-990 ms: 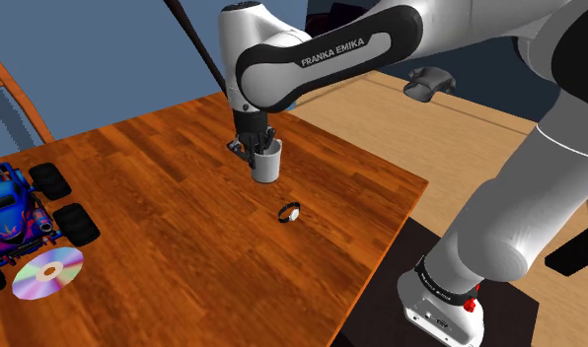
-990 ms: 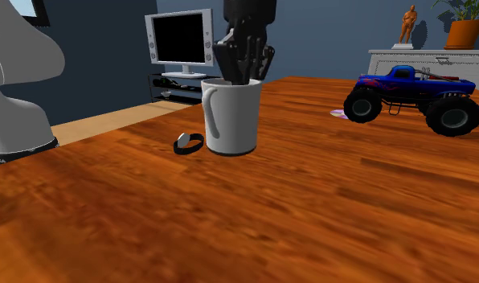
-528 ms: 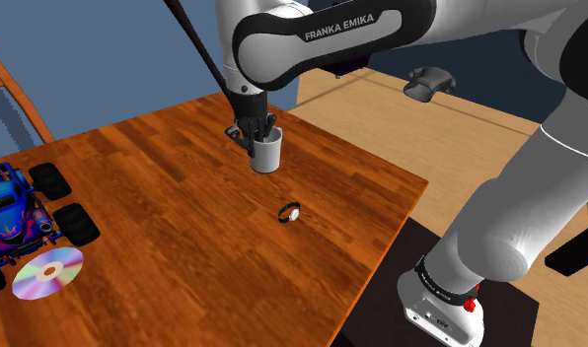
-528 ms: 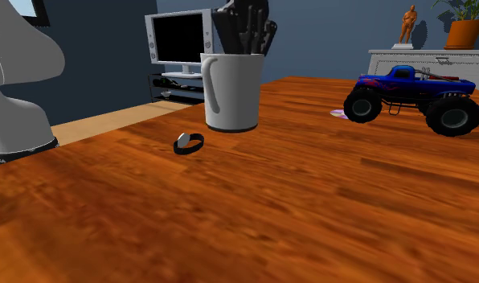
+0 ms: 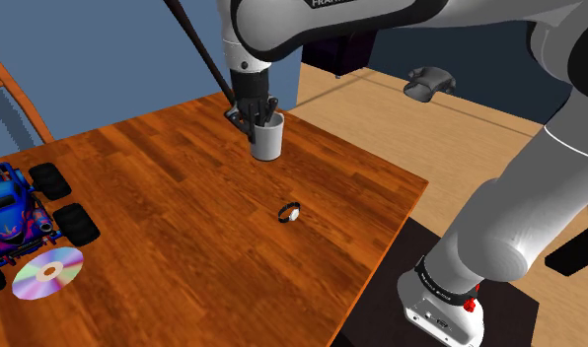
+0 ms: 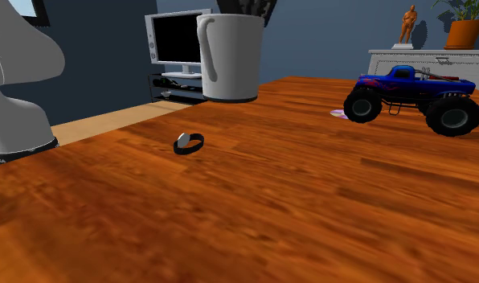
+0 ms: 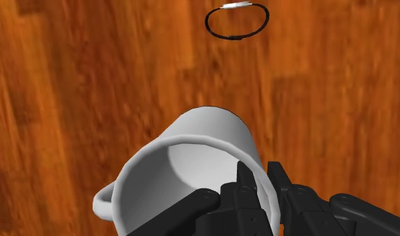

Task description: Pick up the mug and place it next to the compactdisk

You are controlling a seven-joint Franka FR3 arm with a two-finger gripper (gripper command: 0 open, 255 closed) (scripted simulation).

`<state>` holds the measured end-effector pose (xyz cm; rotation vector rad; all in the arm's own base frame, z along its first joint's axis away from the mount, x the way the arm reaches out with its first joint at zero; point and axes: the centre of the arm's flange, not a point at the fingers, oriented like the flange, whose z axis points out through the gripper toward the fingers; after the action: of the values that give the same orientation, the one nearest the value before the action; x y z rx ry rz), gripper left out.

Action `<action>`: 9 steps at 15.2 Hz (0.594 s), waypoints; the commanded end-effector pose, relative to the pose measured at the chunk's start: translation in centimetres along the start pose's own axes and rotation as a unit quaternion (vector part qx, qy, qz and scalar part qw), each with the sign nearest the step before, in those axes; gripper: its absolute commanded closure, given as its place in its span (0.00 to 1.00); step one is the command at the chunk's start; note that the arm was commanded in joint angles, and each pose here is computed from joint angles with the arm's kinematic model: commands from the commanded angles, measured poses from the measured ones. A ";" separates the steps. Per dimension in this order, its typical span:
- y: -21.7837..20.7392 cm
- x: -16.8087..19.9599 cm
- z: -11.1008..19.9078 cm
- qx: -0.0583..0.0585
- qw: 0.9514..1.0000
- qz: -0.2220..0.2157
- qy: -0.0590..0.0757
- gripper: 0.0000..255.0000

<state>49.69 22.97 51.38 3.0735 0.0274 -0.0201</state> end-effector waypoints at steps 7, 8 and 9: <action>0.2 -0.1 -4.3 0.000 1.000 0.000 0.000 1.00; 0.2 -0.1 -4.7 0.000 1.000 0.000 0.000 1.00; -1.0 -0.1 -4.4 0.000 1.000 0.000 0.000 1.00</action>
<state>49.59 23.51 55.51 3.0734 0.0275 -0.0200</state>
